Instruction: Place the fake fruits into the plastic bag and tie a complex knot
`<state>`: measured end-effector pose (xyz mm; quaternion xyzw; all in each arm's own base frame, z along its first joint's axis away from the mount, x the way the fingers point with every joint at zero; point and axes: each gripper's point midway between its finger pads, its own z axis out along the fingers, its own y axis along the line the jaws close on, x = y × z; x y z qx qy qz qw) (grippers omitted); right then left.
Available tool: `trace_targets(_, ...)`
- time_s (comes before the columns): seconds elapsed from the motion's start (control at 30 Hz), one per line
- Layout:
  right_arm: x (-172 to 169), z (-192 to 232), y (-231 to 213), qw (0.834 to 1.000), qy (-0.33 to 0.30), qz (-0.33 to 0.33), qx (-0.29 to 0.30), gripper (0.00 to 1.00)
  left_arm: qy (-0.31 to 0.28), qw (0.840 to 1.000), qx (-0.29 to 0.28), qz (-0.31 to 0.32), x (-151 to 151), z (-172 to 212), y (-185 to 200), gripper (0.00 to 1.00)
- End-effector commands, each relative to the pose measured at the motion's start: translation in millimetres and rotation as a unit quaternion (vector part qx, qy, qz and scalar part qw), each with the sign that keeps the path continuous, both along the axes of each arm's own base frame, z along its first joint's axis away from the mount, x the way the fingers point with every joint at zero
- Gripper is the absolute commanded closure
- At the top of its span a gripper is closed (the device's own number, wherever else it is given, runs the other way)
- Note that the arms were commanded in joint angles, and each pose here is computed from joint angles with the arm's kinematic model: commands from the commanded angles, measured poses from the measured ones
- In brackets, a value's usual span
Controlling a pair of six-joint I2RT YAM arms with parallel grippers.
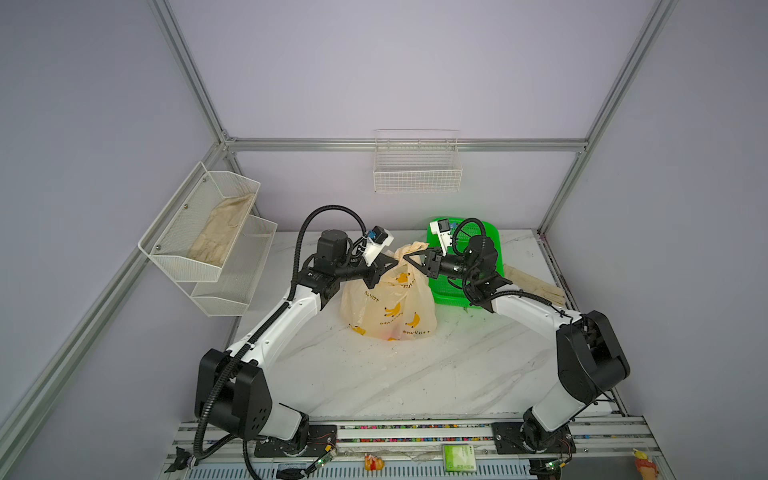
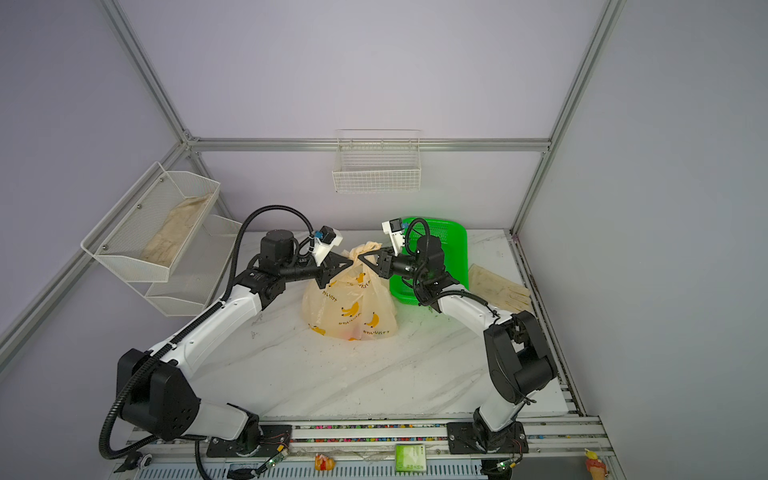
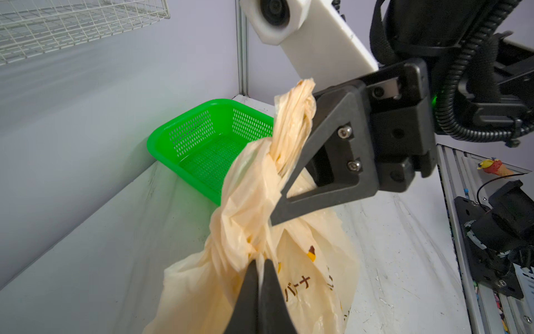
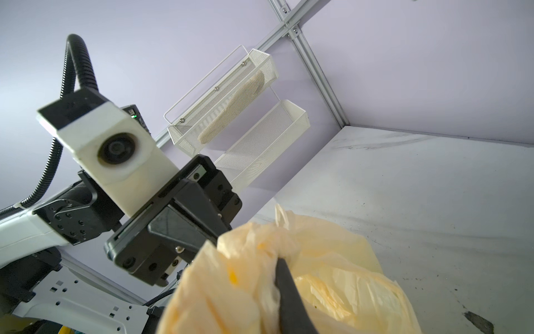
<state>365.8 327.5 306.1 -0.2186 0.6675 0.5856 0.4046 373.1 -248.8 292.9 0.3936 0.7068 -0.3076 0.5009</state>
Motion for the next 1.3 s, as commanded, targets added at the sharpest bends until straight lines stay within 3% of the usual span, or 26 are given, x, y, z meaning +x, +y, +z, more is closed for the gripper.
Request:
trace_targets(0.0,3,10,0,1.0,-0.005,-0.003,0.02,0.84,0.005,1.0,-0.016,0.014,7,-3,-2,1.0)
trace_targets(0.5,6,7,6,1.0,0.004,-0.007,0.025,0.69,0.022,0.999,-0.032,0.004,9,-4,-12,1.0)
trace_targets(0.8,14,8,8,0.999,0.002,-0.034,0.027,0.69,0.021,0.999,-0.023,-0.012,-2,-10,-20,1.0)
trace_targets(1.03,16,17,6,0.998,-0.01,-0.045,0.04,0.77,0.033,0.999,-0.004,-0.022,-6,-27,-22,1.0)
trace_targets(1.13,15,18,8,0.998,-0.019,-0.037,0.039,0.9,0.037,0.999,-0.003,-0.037,-11,-30,-24,0.91)
trace_targets(1.2,12,19,9,0.999,-0.033,-0.026,0.034,1.0,0.042,0.998,-0.002,-0.055,-18,-30,-26,0.76)
trace_targets(1.27,7,19,11,0.998,-0.054,-0.012,0.022,1.0,0.041,0.996,0.003,-0.077,-28,-26,-26,0.64)
